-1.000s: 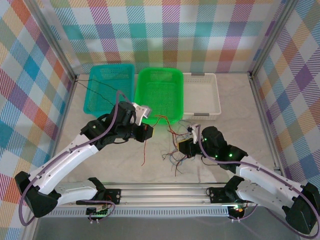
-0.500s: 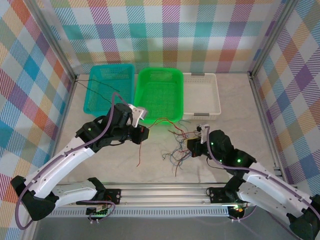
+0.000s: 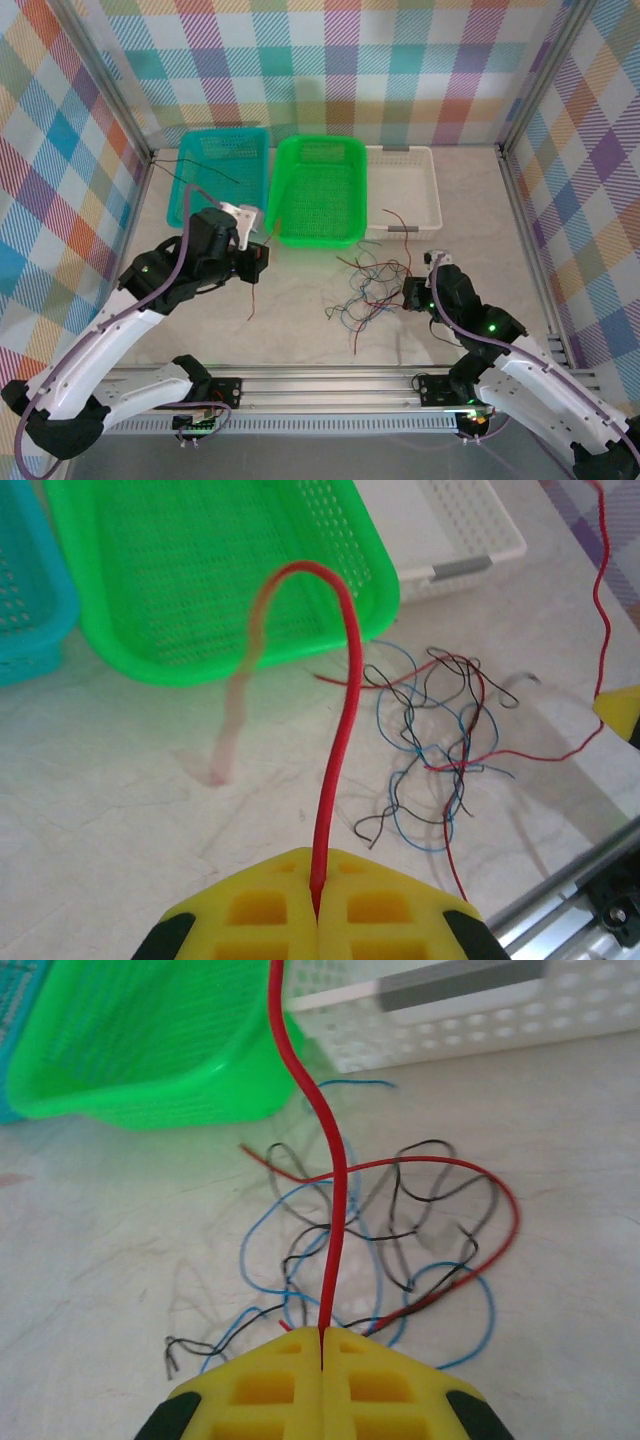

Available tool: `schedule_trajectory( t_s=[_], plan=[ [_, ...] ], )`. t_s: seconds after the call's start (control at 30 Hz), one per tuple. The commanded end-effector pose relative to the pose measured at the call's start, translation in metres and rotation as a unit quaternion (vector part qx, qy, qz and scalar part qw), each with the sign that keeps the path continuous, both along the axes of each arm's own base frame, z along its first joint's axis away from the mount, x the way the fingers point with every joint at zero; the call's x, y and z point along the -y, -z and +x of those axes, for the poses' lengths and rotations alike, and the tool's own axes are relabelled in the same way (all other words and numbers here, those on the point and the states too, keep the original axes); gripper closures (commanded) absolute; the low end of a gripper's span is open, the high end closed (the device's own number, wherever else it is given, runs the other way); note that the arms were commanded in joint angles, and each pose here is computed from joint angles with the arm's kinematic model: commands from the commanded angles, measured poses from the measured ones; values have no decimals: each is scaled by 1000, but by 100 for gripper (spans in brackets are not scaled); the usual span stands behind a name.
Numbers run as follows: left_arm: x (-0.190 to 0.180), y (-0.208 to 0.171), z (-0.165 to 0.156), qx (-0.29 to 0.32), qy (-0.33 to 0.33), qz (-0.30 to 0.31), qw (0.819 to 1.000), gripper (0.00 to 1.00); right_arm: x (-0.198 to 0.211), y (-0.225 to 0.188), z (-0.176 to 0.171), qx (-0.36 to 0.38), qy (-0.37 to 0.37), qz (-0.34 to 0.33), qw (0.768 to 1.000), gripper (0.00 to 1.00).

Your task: Untangle the cables

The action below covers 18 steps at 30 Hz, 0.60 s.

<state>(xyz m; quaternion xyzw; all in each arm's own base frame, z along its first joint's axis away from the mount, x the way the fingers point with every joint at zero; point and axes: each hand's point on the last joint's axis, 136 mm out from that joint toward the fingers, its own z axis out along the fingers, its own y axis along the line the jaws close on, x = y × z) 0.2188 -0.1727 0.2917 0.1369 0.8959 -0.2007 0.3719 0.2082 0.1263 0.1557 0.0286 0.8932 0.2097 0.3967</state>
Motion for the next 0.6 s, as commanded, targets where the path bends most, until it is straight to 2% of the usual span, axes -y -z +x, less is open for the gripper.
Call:
schedule_trajectory(
  t_s=[0.0,0.13,0.27,0.57],
  plan=[
    [-18,-28,-1,41,-27,-12,999,100,26,17,-4,-34,65,-2,997,100],
    [-11,-44,-7,56,-5,-45,997,100,25,25,-5,-52,66,24,996,100],
    [-3,-58,-3,74,5,-68,995,100,18,16,-4,-36,52,48,997,100],
    [25,-92,43,113,-1,-78,990,100,6,-57,-5,58,3,101,993,100]
  ],
)
